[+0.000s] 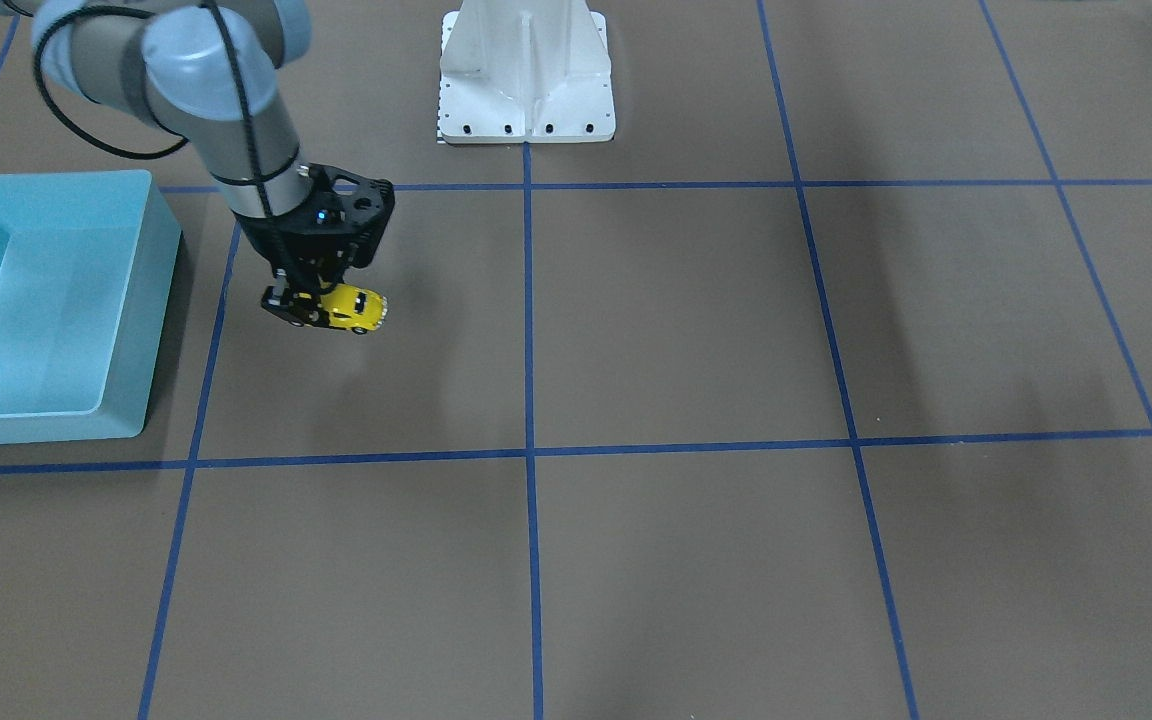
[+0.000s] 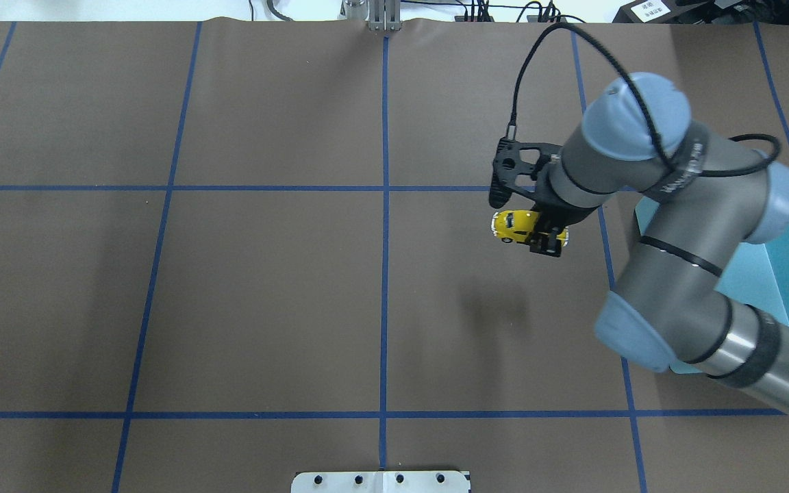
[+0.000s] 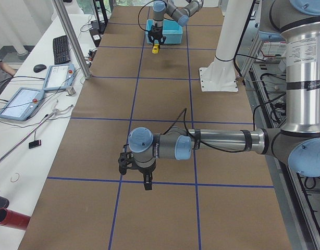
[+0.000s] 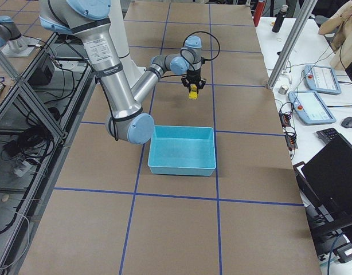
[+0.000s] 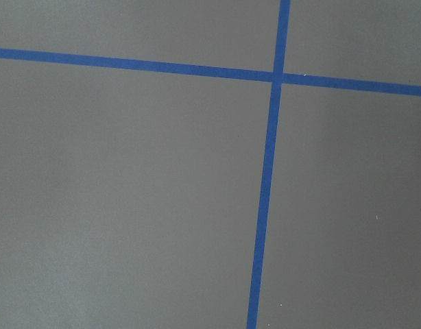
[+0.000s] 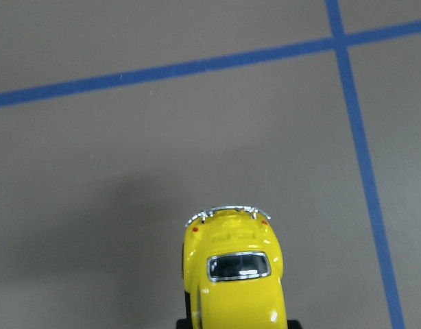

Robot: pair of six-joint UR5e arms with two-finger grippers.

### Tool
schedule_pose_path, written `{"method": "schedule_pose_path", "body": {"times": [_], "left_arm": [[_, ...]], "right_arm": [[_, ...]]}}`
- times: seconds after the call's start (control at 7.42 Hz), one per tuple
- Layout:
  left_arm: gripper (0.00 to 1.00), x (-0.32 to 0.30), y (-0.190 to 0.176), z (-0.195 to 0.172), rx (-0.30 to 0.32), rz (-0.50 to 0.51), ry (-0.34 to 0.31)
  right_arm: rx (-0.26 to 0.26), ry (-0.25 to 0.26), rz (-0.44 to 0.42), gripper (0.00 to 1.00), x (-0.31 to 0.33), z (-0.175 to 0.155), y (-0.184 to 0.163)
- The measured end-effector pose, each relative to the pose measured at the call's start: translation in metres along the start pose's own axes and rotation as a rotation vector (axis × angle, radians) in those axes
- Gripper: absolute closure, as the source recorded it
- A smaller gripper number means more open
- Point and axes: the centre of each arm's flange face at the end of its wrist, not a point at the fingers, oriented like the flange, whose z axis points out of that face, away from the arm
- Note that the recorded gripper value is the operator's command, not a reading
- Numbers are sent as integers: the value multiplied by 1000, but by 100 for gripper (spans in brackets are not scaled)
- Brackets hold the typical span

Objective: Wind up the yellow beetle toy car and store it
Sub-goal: 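Lift the car with the right gripper and carry it over the bin, then lower the car into the bin, open the right gripper, withdraw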

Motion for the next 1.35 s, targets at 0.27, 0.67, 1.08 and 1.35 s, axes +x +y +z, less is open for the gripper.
{"method": "schedule_pose_path", "body": {"times": [0.27, 0.67, 1.08, 1.35], "left_arm": [[0, 0, -1, 0, -1, 0, -1], [0, 0, -2, 0, -8, -7, -1], [0, -1, -3, 2, -11, -10, -1], [0, -2, -3, 2, -12, -9, -2]], "right_arm": [[-36, -17, -40, 100, 3, -39, 127], [-130, -61, -141, 100, 5, -50, 283], [-47, -37, -183, 100, 28, 27, 349], [-20, -29, -165, 100, 40, 47, 351]]}}
